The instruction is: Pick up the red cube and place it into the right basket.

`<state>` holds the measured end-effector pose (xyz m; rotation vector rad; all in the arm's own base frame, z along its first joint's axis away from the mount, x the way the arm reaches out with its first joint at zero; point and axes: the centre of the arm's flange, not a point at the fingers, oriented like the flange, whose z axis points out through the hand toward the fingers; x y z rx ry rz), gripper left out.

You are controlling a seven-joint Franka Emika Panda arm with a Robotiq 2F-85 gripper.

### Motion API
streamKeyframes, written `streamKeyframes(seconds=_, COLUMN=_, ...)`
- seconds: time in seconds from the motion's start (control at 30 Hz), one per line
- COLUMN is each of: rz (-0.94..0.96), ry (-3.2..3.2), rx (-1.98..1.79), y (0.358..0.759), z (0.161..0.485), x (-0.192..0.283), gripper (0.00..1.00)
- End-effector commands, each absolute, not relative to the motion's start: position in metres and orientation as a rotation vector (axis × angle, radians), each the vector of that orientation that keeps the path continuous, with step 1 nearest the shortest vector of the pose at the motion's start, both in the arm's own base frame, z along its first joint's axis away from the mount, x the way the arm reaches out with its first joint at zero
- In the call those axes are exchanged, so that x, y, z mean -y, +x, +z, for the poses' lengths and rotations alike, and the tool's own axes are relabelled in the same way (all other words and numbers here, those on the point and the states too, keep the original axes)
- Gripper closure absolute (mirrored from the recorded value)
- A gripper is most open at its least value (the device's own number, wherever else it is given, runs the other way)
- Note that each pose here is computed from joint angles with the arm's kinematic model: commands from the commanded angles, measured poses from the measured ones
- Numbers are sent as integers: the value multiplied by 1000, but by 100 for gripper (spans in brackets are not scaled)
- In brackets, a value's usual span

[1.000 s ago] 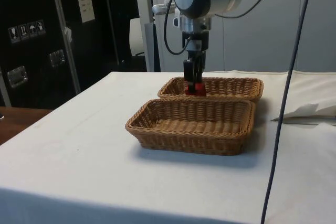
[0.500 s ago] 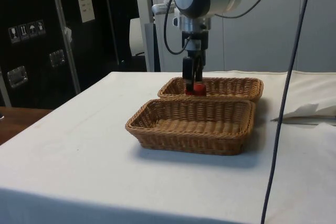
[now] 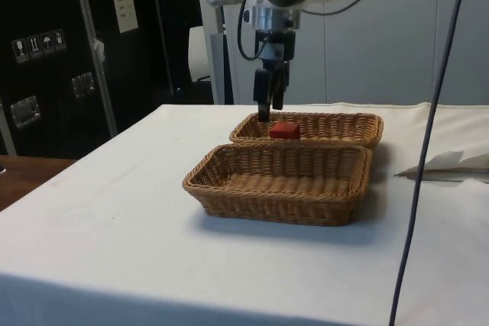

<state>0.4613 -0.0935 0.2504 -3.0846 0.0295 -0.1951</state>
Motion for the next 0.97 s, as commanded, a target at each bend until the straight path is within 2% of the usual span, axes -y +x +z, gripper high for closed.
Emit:
streamKeyframes(seconds=0.0, rz=-189, ry=-3099, rx=-33, y=464, z=254, x=89, gripper=0)
streamKeyframes(seconds=0.37, rz=-227, ry=-3094, rx=1, y=469, z=281, x=59, gripper=0)
streamKeyframes(seconds=0.93, rz=-224, ry=-3140, rx=40, y=484, z=299, x=27, gripper=0)
